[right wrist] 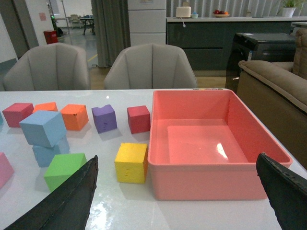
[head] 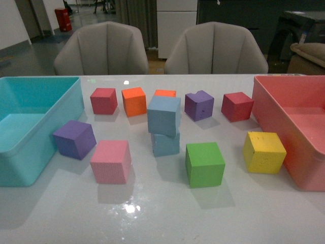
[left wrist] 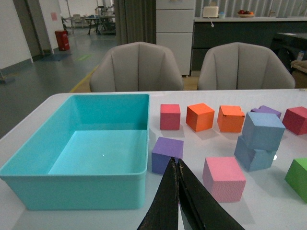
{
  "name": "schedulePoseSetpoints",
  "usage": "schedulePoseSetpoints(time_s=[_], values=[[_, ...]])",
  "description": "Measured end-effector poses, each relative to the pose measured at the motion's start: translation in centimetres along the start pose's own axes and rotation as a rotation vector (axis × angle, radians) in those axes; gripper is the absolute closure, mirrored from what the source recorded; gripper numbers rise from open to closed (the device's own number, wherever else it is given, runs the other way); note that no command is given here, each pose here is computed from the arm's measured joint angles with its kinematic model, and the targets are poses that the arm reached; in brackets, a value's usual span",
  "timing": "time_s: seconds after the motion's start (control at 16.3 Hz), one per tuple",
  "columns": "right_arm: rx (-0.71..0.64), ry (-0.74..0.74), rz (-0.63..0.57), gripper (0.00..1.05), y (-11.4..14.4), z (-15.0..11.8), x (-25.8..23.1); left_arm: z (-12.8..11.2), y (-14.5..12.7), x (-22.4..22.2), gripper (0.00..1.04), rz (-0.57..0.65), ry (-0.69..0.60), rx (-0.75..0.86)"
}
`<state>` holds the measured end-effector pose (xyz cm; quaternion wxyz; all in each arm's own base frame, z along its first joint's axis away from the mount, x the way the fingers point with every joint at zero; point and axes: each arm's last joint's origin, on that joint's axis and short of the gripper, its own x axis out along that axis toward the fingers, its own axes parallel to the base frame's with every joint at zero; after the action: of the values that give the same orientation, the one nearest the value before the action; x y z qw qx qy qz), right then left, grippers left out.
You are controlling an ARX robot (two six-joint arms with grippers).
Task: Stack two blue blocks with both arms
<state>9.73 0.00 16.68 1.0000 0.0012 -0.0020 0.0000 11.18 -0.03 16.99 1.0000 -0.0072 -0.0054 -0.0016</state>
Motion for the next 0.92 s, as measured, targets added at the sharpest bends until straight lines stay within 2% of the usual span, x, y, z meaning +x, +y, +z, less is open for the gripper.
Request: schedulePoseSetpoints(time_s=[0.18,0.31,0.37,0.74,0.92], values=[[0.000,0.000,0.000,0.06,0.0,0.0,0.0,0.0,0.0,-0.3,1.03,0.000,-0.002,0.000],[0.000,0.000,0.000,0.06,0.0,0.0,0.0,-0.7,0.0,-1.1,1.03,-0.002,0.058,0.000],[0.000,0.000,0.000,0.06,0.0,0.0,0.0,-0.1,0.0,-1.4,1.03,-0.001,-0.010,0.000],[0.000,0.000,0.000,0.06,0.0,0.0,0.0,-0.3,0.0,-1.4,1.01,0.001,0.012,0.000],[0.000,0.000,0.000,0.06,0.0,0.0,0.0,-0.3,0.0,-1.4,0.71,0.001,0.012,0.000]])
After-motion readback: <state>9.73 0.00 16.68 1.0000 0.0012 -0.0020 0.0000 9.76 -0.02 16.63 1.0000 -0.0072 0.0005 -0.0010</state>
